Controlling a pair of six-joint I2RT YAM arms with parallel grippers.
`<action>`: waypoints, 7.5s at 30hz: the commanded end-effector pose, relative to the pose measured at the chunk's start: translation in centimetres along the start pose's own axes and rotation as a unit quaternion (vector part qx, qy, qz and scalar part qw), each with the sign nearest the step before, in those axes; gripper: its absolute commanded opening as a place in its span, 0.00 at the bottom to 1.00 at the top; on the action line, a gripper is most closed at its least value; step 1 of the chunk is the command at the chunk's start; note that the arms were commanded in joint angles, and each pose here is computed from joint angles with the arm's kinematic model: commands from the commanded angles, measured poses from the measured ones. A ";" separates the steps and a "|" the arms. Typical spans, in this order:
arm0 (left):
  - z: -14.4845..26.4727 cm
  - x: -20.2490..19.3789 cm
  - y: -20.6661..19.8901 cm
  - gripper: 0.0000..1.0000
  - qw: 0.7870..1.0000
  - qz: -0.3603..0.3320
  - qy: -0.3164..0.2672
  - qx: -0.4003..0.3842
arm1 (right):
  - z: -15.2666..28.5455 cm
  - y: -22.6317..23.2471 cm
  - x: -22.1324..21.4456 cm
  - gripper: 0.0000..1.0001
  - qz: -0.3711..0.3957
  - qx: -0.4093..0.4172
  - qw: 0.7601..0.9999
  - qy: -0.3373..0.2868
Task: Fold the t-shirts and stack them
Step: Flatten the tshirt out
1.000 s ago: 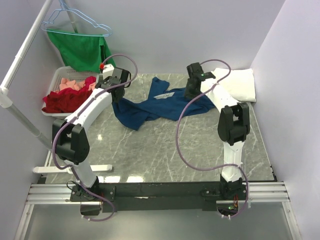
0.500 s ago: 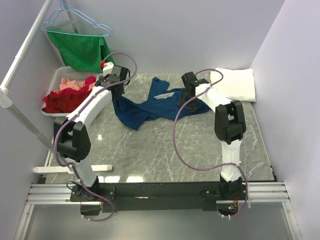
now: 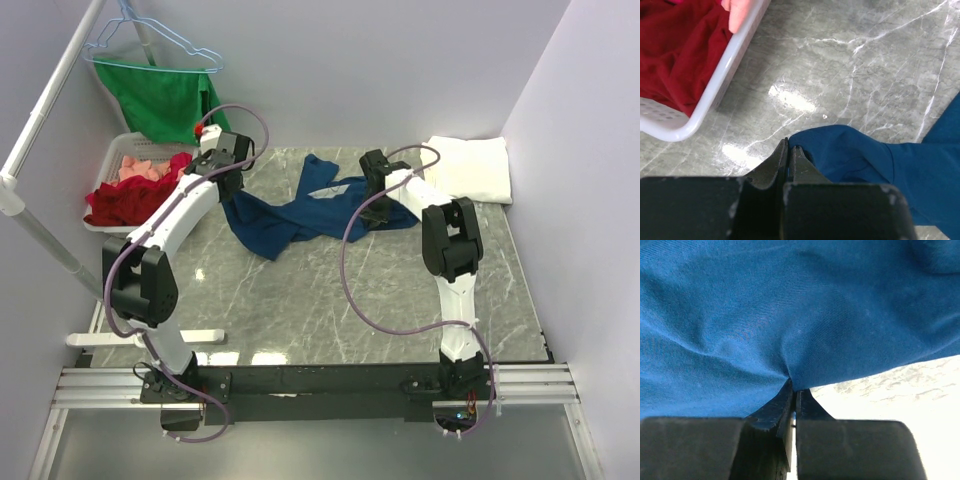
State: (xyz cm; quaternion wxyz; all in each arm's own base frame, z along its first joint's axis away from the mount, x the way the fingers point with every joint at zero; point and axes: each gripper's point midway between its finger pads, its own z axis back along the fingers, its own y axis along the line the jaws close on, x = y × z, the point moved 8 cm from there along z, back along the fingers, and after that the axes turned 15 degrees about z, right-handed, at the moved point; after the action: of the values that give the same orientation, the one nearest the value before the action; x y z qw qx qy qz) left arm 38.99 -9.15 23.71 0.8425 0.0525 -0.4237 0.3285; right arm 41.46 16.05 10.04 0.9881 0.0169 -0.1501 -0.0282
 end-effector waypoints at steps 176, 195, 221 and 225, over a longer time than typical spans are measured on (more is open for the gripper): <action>28.9 28.0 -1.7 0.01 0.778 0.113 -0.412 -0.460 | 38.2 -8.4 4.7 0.00 -0.047 0.035 0.835 -0.546; 40.1 24.7 11.4 0.01 0.738 0.130 -0.471 -0.465 | 44.6 -11.1 -6.7 0.00 -0.040 0.073 0.782 -0.618; 20.5 27.3 -6.5 0.01 0.832 0.081 -0.383 -0.392 | 40.9 -9.1 6.9 0.00 -0.055 0.039 0.805 -0.589; 23.3 28.6 -5.7 0.01 0.810 0.091 -0.406 -0.412 | 43.4 -9.7 6.6 0.00 -0.050 0.037 0.790 -0.611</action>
State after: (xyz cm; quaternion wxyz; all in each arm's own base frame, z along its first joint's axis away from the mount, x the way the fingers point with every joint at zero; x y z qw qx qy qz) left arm 44.86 -9.33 50.85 0.6367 -0.1748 -0.7360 0.1498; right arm 37.01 6.27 46.99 0.7539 0.0429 -0.6515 -0.0740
